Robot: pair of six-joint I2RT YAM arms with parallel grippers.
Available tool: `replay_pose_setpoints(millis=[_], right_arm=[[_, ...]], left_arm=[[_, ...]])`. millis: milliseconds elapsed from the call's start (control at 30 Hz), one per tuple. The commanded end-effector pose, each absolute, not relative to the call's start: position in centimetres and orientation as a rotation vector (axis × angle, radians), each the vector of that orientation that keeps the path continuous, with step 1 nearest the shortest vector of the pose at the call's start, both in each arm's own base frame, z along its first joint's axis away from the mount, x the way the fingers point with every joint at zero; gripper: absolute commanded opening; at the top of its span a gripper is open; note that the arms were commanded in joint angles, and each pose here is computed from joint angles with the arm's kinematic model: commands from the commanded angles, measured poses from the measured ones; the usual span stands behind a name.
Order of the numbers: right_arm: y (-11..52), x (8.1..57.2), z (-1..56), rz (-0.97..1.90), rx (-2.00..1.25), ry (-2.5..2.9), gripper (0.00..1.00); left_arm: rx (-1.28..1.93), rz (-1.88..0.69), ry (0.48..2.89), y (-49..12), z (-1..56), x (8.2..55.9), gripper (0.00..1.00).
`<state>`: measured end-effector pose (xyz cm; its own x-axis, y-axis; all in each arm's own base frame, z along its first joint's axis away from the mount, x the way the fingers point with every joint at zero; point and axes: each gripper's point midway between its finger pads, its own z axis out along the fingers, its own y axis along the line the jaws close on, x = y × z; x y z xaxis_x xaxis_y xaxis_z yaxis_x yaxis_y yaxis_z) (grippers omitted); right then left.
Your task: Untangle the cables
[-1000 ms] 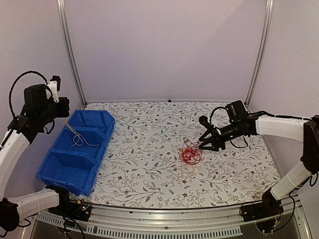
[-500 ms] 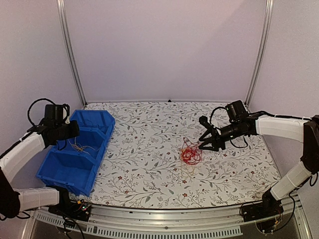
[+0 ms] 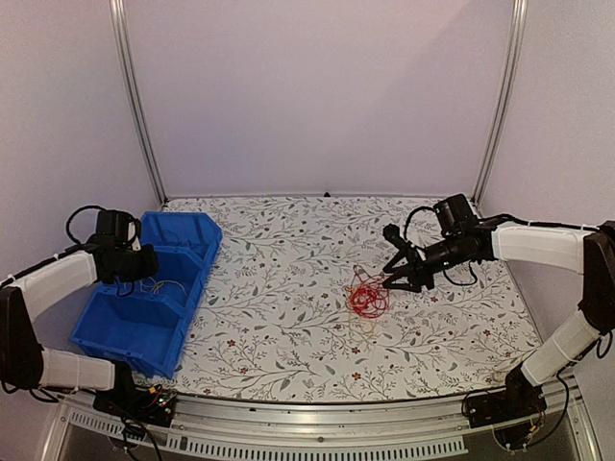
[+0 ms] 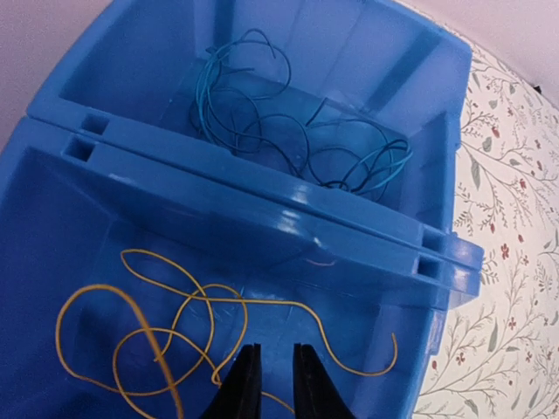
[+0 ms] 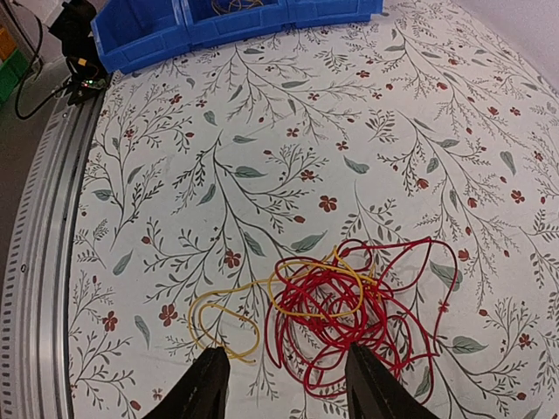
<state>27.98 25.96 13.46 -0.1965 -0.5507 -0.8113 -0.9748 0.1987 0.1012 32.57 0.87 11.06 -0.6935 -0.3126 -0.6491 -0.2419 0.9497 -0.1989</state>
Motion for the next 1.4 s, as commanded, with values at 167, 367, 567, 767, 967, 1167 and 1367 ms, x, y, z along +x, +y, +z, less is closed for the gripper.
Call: replay_pose_setpoints(millis=[167,367,567,767,967,1167,1367], right_arm=[[26.2,28.3,13.7,0.875,-1.426,1.839,0.5],[25.4,30.2,15.3,0.785,-1.37,1.857,0.5],[22.9,33.3,18.0,0.747,-1.236,1.923,0.5],[22.2,33.6,14.6,0.733,-1.275,2.067,0.53],[22.9,32.2,13.0,0.763,-1.343,2.096,0.56],[24.6,29.6,11.9,0.718,-1.5,2.045,0.56],[25.8,26.4,11.1,0.681,-1.634,1.975,0.54]], left_arm=[[-0.334,-0.176,2.29,0.6,16.2,33.6,0.31],[-0.246,-0.287,2.081,-1.0,25.3,33.6,0.38],[-0.024,-0.558,1.861,-7.1,31.8,33.1,0.43],[0.287,-0.702,1.853,-17.4,30.9,32.1,0.49],[0.611,-0.743,1.93,-28.7,25.2,30.8,0.53],[0.723,-0.826,2.03,-36.5,18.5,30.4,0.52],[0.809,-1.056,2.074,-41.9,14.9,26.8,0.45]])
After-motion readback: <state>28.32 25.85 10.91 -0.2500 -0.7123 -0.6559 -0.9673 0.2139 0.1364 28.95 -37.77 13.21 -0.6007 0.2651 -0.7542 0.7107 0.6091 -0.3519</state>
